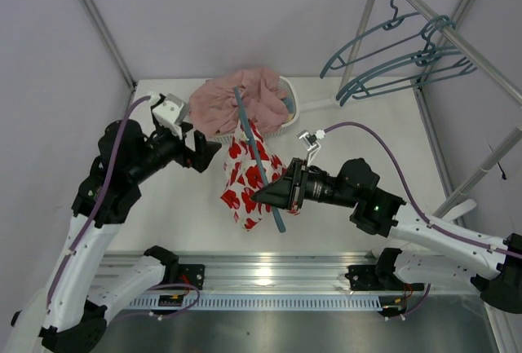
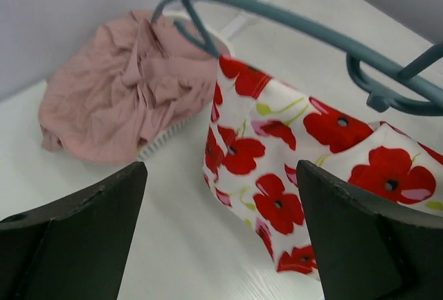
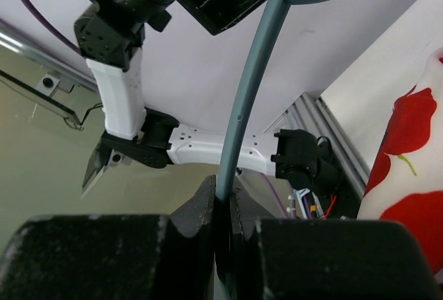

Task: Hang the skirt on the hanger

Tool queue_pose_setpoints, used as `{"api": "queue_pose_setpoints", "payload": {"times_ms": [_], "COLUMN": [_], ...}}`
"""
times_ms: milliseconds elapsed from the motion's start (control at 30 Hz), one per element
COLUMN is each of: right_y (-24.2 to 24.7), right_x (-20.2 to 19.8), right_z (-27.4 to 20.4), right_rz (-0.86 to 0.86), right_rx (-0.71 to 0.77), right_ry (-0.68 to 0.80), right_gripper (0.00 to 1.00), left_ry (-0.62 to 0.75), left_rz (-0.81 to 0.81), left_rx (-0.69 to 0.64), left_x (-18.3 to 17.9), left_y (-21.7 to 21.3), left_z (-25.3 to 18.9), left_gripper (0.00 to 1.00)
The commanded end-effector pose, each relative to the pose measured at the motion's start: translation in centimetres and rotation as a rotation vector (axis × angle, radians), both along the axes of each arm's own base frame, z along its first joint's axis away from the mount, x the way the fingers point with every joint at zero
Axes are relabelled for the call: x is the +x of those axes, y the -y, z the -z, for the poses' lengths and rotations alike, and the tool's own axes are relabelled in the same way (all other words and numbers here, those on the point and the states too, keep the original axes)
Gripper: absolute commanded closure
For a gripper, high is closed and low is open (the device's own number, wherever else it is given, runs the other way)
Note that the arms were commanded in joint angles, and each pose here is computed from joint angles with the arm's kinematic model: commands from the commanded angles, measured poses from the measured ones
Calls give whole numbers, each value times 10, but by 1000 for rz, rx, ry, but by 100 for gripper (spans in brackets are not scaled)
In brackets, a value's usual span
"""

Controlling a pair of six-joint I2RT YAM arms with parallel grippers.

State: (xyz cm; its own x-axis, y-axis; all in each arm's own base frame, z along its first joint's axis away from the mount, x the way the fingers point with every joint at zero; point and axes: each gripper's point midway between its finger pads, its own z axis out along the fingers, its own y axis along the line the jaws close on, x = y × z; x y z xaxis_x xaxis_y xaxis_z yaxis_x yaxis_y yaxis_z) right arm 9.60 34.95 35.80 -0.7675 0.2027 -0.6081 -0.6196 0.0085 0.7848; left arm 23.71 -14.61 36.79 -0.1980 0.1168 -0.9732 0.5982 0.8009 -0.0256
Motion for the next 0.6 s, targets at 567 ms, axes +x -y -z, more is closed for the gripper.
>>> {"api": "queue_pose_setpoints", "payload": {"times_ms": [567], "right_y": [10], "right_x": [-41], "right_z": [-43], "right_rz": [-192], "right_rx": [136], "right_ry": [-20], "right_gripper": [100], "left_ry": [663], "left_rz": [307], "left_rx": [270], "left_x": [3], "left_y": [30], "left_z": [-55], "left_gripper": [9]}}
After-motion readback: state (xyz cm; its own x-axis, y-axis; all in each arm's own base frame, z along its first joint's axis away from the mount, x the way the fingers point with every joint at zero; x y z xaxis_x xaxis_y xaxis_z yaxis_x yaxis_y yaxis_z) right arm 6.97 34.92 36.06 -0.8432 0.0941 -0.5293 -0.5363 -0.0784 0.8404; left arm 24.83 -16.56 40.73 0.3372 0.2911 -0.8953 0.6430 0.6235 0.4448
